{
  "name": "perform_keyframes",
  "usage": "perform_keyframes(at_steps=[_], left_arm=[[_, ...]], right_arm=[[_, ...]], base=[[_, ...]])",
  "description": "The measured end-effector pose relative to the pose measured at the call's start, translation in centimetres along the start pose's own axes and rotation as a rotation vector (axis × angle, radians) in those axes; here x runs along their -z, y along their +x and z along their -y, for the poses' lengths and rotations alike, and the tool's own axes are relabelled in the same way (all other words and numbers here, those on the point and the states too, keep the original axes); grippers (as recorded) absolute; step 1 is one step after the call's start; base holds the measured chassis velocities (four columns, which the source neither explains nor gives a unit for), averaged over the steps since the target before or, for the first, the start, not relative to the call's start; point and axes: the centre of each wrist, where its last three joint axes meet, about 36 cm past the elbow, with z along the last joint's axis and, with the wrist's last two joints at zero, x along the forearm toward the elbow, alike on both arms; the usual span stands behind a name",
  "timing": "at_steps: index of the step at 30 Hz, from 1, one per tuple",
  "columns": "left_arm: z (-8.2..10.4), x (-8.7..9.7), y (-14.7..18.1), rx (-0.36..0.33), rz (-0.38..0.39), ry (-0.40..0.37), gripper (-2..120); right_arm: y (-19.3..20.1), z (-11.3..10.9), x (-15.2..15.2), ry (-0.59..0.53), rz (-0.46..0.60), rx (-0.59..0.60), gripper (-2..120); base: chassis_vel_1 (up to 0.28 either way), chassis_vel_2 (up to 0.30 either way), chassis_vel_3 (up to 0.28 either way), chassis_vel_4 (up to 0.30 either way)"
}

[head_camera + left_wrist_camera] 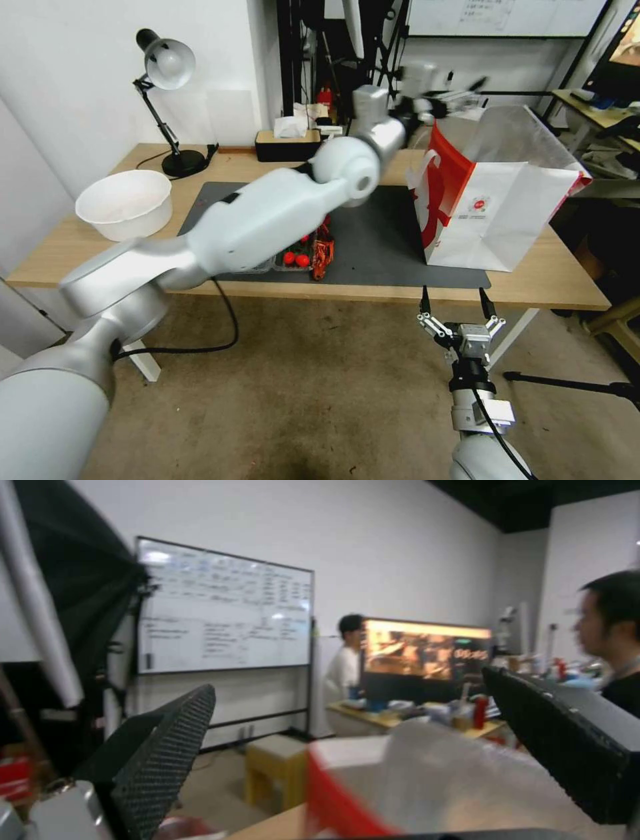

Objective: Pick up the trash from the table and place it into the takeout bag.

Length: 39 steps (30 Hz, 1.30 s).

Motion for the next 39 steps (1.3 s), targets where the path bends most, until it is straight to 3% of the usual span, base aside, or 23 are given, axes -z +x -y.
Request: perform_keyframes(at_steps=[2,7,9,14,17,22,28,34,39], left_arm=[[-2.1,-0.3,2.4,0.039,-0.011,-0.019,100],[-3.6,-0.5,4.7,0.075,-0.022,-0.022,100],[-5.1,-1.2,7.5,0.116,-0.036,-0.031,100],[-6.3,-1.9,11.0,0.159,-0.051,-0.027,100],[-7.6,-2.7,15.2,0.212,-0.070,-0.036,100],[-8.4,-3.2,18.5,0.249,-0.078,-0.048,100],[-8.9,-4.9,25.7,0.316,-0.096,-0.067,100],[-9.0,-5.0,28.5,0.353,-0.079,-0.092,100],[-9.0,-5.0,28.8,0.356,-0.077,-0.096,100]], right_arm=[[0.0,0.0,0.1,0.000,0.000,0.002,100],[0.0,-0.1,0.1,0.000,0.001,0.004,100],[0.0,-0.1,0.2,0.001,0.000,0.006,100],[0.1,-0.1,0.2,0.002,0.000,0.006,100],[0.1,-0.1,0.1,0.003,-0.001,0.008,100],[0.2,-0.2,0.1,0.004,-0.002,0.012,100],[0.5,-0.4,-0.1,0.010,-0.006,0.023,100],[0.7,-0.4,-0.2,0.011,-0.009,0.026,100],[0.7,-0.4,-0.2,0.011,-0.009,0.027,100]], base=[[0.000,0.000,0.000,0.000],[0.000,0.000,0.000,0.000],[0.000,0.000,0.000,0.000],[0.000,0.000,0.000,0.000],[0.000,0.000,0.000,0.000],[0.000,0.000,0.000,0.000],[0.000,0.000,0.000,0.000],[0.000,0.000,0.000,0.000],[0.000,0.000,0.000,0.000]])
